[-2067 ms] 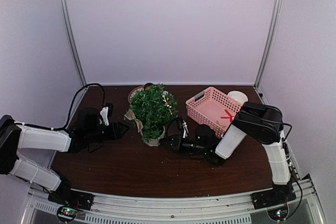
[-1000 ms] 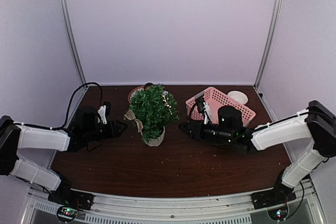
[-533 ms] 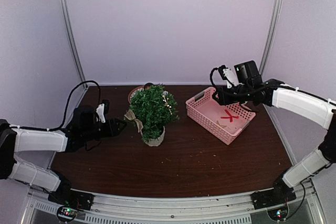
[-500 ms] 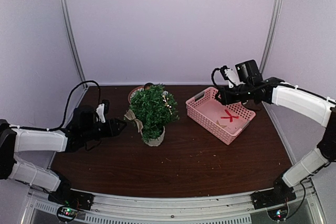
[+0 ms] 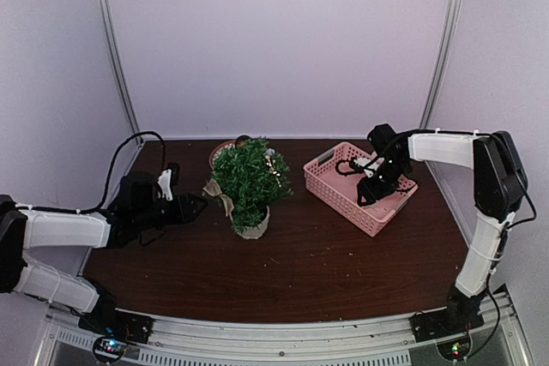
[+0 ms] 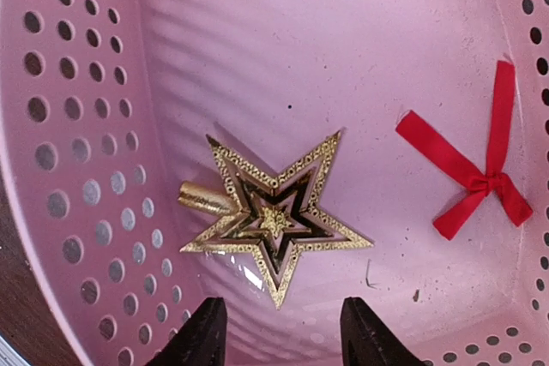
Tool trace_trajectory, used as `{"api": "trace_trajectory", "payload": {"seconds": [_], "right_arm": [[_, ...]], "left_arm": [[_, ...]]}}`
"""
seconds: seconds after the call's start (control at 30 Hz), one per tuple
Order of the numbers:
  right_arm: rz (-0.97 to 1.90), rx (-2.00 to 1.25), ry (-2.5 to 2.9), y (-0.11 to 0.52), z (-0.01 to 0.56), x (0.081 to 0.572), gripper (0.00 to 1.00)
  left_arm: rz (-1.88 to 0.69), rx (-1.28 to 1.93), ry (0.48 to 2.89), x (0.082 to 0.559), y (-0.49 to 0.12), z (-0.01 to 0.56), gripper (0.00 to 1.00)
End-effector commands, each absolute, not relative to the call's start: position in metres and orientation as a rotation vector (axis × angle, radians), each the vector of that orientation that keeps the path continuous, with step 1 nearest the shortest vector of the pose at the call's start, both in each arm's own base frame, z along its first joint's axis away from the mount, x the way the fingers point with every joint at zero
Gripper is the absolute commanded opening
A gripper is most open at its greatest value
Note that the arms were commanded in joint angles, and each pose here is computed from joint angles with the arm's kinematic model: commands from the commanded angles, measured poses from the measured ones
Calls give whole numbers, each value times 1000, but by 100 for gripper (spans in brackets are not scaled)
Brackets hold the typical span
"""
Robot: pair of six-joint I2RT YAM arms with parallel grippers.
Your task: Decorate the small christmas tree
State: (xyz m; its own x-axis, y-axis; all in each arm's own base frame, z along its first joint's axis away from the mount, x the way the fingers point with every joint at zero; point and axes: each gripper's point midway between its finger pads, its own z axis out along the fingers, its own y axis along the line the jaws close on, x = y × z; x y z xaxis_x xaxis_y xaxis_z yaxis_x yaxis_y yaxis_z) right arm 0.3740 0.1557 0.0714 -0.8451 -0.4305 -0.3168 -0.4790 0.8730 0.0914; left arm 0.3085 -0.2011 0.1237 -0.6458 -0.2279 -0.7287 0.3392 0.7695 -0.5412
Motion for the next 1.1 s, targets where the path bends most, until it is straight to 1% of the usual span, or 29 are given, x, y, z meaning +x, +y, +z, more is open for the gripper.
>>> {"api": "trace_trajectory", "payload": {"seconds": [0.0,0.17,0.27,0.43,0.57,0.73,0.87,1.0,1.07], "right_arm": [[220,-794,2765,159,59,384,52],[250,-826,2770,165,45,387,61],[218,-831,2770,163,41,392,63],[169,-794,2782,159,31,401,57],[26,-724,2790,144,28,415,51],[-78,-605,2756,126,41,435,51],[-68,-578,2695,127,61,443,50],[15,-579,2624,136,89,440,48],[104,-566,2595,146,100,436,47]], "left_arm": [[-870,105,2053,317,-205,141,46],[-863,105,2047,317,-204,143,46],[-870,106,2050,317,-206,142,46],[-873,109,2049,319,-207,143,46],[-870,106,2046,319,-207,145,46],[-861,105,2046,319,-205,147,46],[-860,107,2042,320,-205,151,46],[-865,106,2042,320,-206,151,47],[-869,104,2043,320,-206,150,47]]}}
